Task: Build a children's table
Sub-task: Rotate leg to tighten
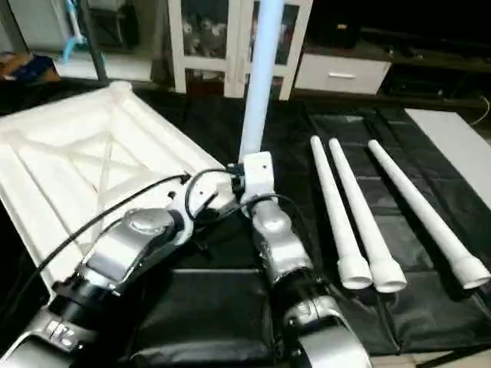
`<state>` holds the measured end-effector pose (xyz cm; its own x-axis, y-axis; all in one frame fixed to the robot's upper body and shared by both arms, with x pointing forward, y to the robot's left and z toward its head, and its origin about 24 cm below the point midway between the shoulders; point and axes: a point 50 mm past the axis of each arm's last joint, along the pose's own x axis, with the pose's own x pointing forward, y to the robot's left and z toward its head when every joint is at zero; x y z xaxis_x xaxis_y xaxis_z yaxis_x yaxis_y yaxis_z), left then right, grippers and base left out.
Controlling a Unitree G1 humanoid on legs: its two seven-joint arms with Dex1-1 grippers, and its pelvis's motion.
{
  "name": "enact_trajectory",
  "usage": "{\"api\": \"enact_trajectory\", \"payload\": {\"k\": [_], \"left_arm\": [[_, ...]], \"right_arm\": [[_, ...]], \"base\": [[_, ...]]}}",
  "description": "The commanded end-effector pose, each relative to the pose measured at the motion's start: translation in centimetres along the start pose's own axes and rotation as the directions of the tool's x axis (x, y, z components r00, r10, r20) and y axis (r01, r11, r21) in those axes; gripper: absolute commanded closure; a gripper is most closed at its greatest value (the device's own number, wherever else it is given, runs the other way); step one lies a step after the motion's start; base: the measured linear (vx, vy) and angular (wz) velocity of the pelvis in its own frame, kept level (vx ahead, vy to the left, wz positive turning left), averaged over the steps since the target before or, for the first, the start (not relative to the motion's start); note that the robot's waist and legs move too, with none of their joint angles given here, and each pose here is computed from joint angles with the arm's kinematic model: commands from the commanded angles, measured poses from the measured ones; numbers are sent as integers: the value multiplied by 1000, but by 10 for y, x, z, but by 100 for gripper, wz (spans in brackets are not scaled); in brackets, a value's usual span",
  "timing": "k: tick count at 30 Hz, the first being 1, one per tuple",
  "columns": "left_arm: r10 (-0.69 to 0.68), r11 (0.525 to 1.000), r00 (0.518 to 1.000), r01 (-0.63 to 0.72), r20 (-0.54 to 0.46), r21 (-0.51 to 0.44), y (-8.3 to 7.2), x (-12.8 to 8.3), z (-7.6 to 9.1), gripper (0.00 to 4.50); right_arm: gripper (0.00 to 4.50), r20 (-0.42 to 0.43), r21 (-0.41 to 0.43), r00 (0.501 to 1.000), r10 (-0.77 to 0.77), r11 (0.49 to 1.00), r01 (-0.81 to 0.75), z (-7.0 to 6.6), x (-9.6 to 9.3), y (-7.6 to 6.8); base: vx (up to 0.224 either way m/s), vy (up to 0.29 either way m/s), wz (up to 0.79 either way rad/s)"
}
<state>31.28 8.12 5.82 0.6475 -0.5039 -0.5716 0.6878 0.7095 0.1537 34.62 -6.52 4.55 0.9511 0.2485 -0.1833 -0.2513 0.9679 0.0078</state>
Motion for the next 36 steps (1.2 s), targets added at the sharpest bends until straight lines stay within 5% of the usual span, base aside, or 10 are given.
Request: {"api": "enact_trajectory", "payload": {"k": [1, 2, 7, 10, 11, 14, 22, 27, 36], "left_arm": [[98, 993, 995, -100, 35, 58, 17, -9, 10, 450], [86, 994, 996, -86, 12, 74, 20, -13, 3, 450], [-36, 993, 998, 41, -45, 111, 21, -26, -22, 450], [-118, 983, 992, 124, -49, 136, 23, -36, -32, 450], [-179, 968, 983, 182, -35, 171, 24, -43, -36, 450], [-273, 943, 962, 270, -8, 197, 23, -53, -35, 450], [-413, 887, 910, 406, -14, 218, 19, -69, -34, 450], [-473, 857, 881, 462, -7, 225, 12, -71, -33, 450], [-486, 851, 874, 476, -15, 221, 11, -72, -33, 450]], "right_arm": [[257, -51, -28, 994, 92, 995, -94, -16, -5, 7], [201, 11, 25, 982, 190, 981, -191, -9, -9, 10], [168, 130, 89, 948, 290, 949, -303, 11, -21, -2], [148, 130, 110, 895, 426, 891, -440, 15, -29, -9], [143, 99, 84, 835, 541, 832, -549, 14, -37, -13], [110, 19, -26, 788, 615, 788, -615, 6, -44, -26], [110, -76, -84, 730, 680, 725, -684, 0, -55, -58], [110, -52, -56, 695, 717, 693, -719, 2, -54, -57], [204, -13, -16, 661, 750, 661, -750, 4, -54, -59]], "base": [[0, 0, 0], [0, 0, 0], [0, 0, 0], [0, 0, 0], [0, 0, 0], [0, 0, 0], [0, 0, 0], [0, 0, 0], [0, 0, 0]]}}
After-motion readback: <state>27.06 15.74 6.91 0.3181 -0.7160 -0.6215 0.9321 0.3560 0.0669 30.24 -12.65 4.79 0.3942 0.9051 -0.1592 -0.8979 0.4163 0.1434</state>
